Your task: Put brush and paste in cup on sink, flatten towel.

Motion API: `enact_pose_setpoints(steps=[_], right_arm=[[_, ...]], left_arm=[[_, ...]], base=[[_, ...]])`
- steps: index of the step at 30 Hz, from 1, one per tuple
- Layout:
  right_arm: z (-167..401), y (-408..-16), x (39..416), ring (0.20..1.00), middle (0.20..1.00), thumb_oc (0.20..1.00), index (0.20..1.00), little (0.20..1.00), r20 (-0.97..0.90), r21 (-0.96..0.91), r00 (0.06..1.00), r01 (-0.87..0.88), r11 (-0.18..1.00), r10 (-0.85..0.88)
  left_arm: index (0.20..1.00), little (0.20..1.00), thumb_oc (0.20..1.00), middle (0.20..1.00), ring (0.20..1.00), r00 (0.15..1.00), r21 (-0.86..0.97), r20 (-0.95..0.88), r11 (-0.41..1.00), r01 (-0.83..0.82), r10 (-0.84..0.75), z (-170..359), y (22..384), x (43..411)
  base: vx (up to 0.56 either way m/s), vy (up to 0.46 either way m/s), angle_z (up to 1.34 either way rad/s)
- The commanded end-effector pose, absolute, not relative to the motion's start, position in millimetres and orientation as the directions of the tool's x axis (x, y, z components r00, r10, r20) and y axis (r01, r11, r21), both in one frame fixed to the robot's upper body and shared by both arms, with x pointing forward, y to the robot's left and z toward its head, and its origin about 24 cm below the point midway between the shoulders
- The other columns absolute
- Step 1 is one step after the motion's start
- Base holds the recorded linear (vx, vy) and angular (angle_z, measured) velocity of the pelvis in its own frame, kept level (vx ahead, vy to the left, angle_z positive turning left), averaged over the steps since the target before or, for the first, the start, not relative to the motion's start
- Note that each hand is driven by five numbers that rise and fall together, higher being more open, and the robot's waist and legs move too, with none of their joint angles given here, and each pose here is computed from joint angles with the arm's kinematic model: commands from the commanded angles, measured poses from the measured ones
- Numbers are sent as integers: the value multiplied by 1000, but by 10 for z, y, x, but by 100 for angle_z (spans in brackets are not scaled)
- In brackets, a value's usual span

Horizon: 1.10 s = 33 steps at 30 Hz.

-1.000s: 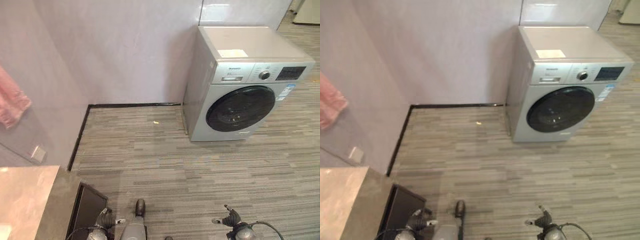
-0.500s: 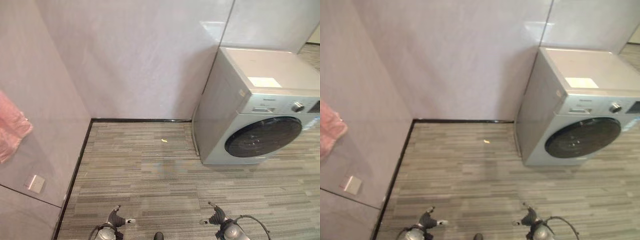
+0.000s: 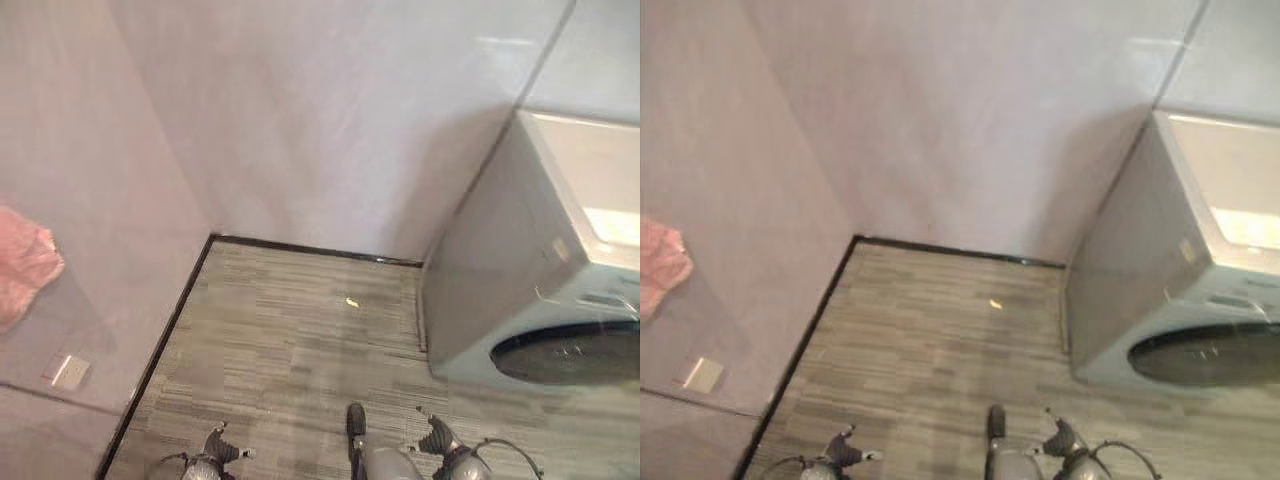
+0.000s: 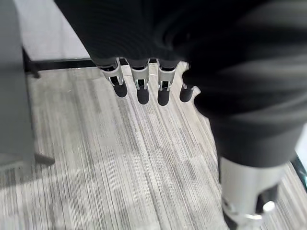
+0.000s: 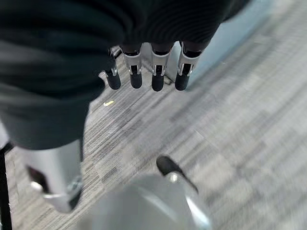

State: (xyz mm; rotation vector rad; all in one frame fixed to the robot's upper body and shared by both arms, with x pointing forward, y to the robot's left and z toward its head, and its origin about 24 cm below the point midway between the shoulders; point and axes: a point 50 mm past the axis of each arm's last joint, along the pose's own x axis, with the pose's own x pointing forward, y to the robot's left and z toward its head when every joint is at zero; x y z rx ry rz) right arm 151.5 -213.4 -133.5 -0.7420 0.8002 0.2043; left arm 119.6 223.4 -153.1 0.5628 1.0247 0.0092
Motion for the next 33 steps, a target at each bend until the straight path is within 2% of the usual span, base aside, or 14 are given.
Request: enact_pose_setpoints(steps=[1, 7, 10, 11, 12, 16, 26, 29, 32, 33], right_arm=[[-1305, -2224, 1488, 1000, 1000, 1000, 1000, 1000, -705, -547, 702, -449, 707, -99], [-1292, -2323, 1459, 1000, 1000, 1000, 1000, 1000, -705, -561, 699, -447, 697, -118], [-1182, -2421, 1587, 1000, 1000, 1000, 1000, 1000, -661, -609, 740, -435, 663, -122], [-1182, -2421, 1588, 1000, 1000, 1000, 1000, 1000, -661, -609, 741, -435, 663, -122], [-1164, -2473, 1589, 1000, 1000, 1000, 1000, 1000, -652, -632, 746, -433, 643, -139], [-1146, -2542, 1552, 1000, 1000, 1000, 1000, 1000, -638, -654, 753, -417, 631, -164], [-1149, -2369, 1629, 1000, 1000, 1000, 1000, 1000, -641, -633, 762, -458, 624, -92], [-1112, -2210, 1687, 1000, 1000, 1000, 1000, 1000, -620, -628, 784, -487, 607, -13], [-1110, -2205, 1670, 1000, 1000, 1000, 1000, 1000, -619, -627, 786, -490, 605, -5], [-1092, -2205, 1658, 1000, 1000, 1000, 1000, 1000, -609, -613, 793, -460, 642, -12]], left_arm=[[1000, 1000, 1000, 1000, 1000, 558, 505, -763, 839, 203, 325, -1456, 2434, 1246], [1000, 1000, 1000, 1000, 1000, 579, 532, -742, 822, 204, 336, -1413, 2480, 1332], [1000, 1000, 1000, 1000, 1000, 648, 552, -686, 818, 165, 331, -1300, 2480, 1579], [1000, 1000, 1000, 1000, 1000, 648, 552, -685, 818, 165, 331, -1299, 2480, 1580], [1000, 1000, 1000, 1000, 1000, 689, 561, -656, 810, 172, 308, -1236, 2428, 1735], [1000, 1000, 1000, 1000, 1000, 708, 581, -638, 793, 186, 302, -1205, 2397, 1824], [1000, 1000, 1000, 1000, 1000, 680, 584, -661, 787, 200, 317, -1255, 2477, 1676], [1000, 1000, 1000, 1000, 1000, 722, 618, -629, 748, 241, 288, -1198, 2491, 1718], [1000, 1000, 1000, 1000, 1000, 730, 625, -623, 741, 247, 282, -1187, 2497, 1716], [1000, 1000, 1000, 1000, 1000, 727, 631, -623, 736, 248, 289, -1188, 2531, 1680]], base=[[228, -203, 38], [188, -168, 51], [78, -59, 54], [-9, 13, 39], [22, 70, 77], [78, 118, 113], [166, 271, -1], [162, 278, 1], [94, 138, 50], [193, 262, 54]])
